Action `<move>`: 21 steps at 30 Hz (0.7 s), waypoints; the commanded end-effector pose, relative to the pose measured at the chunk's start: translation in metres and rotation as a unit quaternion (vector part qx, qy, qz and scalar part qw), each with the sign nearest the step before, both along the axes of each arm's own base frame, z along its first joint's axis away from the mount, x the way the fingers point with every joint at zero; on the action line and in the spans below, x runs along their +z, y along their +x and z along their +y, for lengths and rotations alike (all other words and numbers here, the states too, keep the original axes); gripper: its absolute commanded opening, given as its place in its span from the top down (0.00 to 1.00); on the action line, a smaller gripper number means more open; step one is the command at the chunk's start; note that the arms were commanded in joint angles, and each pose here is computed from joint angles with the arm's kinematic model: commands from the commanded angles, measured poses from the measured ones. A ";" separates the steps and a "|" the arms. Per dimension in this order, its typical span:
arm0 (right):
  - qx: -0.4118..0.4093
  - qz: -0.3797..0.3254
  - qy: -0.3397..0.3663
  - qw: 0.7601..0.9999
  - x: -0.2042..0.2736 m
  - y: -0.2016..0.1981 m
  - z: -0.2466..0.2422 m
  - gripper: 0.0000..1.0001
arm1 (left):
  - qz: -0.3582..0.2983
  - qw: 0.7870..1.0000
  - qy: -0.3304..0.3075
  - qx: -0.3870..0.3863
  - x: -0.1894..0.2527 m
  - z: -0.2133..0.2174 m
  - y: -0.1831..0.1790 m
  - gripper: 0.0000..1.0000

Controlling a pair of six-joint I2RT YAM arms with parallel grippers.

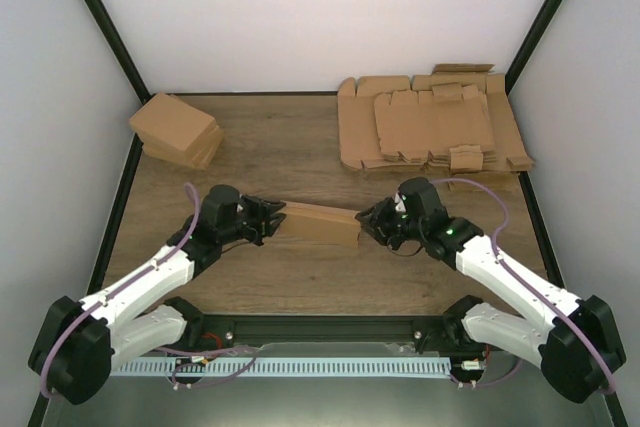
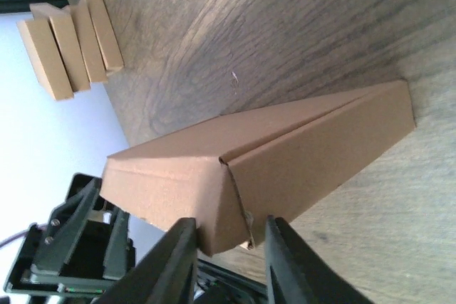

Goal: Fold the paper box

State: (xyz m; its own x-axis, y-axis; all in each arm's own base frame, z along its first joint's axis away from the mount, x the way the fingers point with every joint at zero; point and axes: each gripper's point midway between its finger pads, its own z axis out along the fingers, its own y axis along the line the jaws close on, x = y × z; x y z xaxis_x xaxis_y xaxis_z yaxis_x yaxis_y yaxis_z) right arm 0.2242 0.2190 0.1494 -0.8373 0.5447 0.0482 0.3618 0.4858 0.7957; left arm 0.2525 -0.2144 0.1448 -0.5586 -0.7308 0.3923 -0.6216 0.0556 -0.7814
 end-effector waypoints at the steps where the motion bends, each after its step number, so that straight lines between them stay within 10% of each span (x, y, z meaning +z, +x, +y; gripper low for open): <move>1: -0.004 0.024 -0.010 1.000 -0.018 -0.001 -0.004 0.77 | 0.063 0.997 0.041 -0.001 -0.036 0.008 -0.015 0.73; 21: 0.010 0.061 -0.050 0.997 -0.060 -0.017 -0.015 0.89 | 0.098 0.993 0.060 0.004 -0.060 0.016 -0.028 0.91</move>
State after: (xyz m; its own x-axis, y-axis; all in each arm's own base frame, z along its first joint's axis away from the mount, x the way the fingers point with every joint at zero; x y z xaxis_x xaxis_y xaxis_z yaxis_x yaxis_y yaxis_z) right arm 0.2356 0.2172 0.1412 -0.8329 0.5530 0.0219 0.3332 0.4695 0.8176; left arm 0.2557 -0.2120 0.1406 -0.5423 -0.7474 0.3838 -0.6256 0.0543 -0.7783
